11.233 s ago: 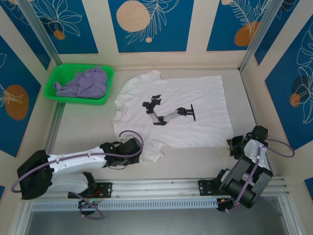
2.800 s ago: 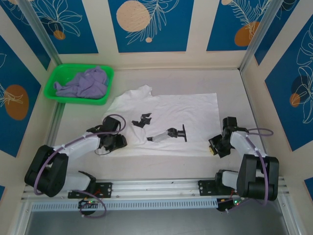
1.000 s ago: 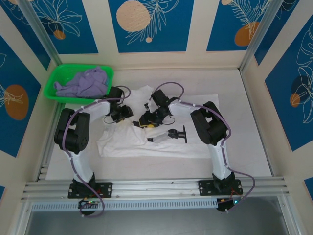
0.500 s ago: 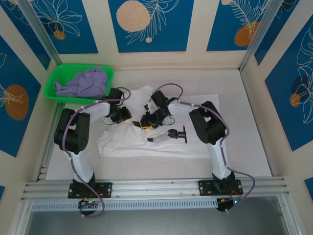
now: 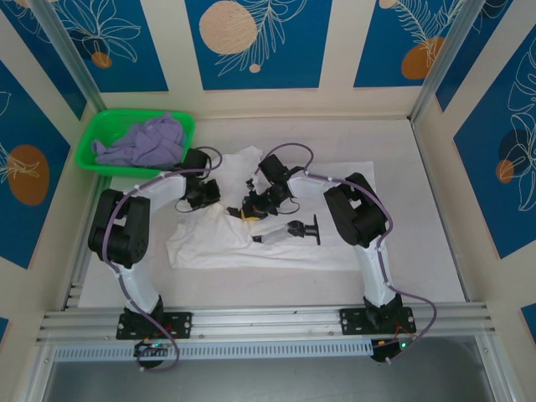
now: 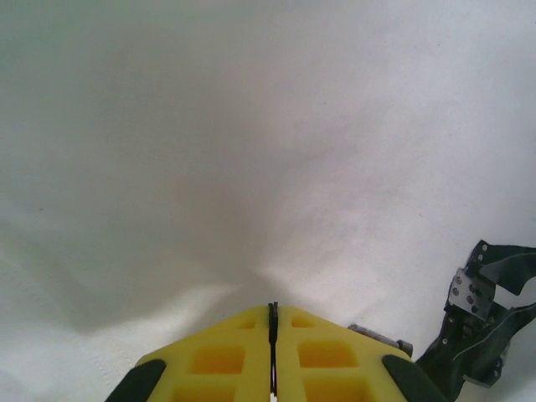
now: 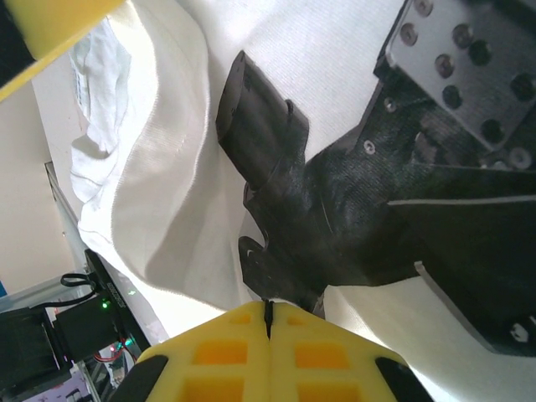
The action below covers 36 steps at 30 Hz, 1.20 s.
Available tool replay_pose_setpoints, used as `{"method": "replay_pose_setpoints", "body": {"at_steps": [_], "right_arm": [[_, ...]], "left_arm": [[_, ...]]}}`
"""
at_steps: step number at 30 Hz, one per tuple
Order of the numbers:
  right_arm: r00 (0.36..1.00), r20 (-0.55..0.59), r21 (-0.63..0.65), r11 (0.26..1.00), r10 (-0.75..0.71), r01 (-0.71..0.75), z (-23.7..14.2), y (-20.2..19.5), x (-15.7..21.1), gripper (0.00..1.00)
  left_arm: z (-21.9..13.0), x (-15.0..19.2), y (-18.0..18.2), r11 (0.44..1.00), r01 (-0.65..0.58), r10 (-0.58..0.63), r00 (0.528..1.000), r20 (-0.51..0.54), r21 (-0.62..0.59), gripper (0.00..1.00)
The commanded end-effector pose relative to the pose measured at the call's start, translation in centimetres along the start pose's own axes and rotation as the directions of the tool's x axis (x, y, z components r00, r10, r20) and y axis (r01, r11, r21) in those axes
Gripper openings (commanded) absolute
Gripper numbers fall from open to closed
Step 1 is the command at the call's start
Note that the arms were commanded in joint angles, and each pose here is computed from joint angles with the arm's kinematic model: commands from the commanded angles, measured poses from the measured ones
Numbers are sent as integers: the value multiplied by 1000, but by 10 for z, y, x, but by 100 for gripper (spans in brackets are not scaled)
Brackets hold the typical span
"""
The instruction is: Fold and stack the t-shirts
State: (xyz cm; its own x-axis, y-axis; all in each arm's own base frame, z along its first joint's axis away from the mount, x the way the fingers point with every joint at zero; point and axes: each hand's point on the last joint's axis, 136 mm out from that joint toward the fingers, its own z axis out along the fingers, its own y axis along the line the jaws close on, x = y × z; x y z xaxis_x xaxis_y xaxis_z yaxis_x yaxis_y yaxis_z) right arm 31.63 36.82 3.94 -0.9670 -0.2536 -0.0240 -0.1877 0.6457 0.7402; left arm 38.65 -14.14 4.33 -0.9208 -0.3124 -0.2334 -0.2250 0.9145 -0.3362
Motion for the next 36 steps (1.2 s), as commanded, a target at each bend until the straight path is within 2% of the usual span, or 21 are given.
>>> {"method": "replay_pose_setpoints", "body": {"at_steps": [1,2,3,6,9,29,36], "right_arm": [[1000,-20,-30,999,23,-23,0,0,4,3],[1000,-13,-31,999,23,-23,-3,0,3,3],[1000,-5,-29,999,26,-27,-5,-1,3,8],[999,26,-29,999,37,-36,-12,-6,1,31],[999,23,-46,998,37,-35,-12,-5,1,40],[998,-40,-74,996,41,-44,3,0,19,39],[997,-53,-116,992,50,-56,3,7,21,25]], "left_arm": [[-9,4,9,999,-4,4,1000,4,-33,4],[-10,4,10,999,-6,7,1000,7,-38,3],[-12,4,11,999,-8,8,1000,13,-41,1],[-16,4,14,999,-10,12,999,31,-50,0],[-20,6,17,998,-14,17,999,42,-60,0],[-24,11,27,996,-14,19,998,62,-86,0],[-24,12,28,996,-12,17,998,61,-90,0]]}}
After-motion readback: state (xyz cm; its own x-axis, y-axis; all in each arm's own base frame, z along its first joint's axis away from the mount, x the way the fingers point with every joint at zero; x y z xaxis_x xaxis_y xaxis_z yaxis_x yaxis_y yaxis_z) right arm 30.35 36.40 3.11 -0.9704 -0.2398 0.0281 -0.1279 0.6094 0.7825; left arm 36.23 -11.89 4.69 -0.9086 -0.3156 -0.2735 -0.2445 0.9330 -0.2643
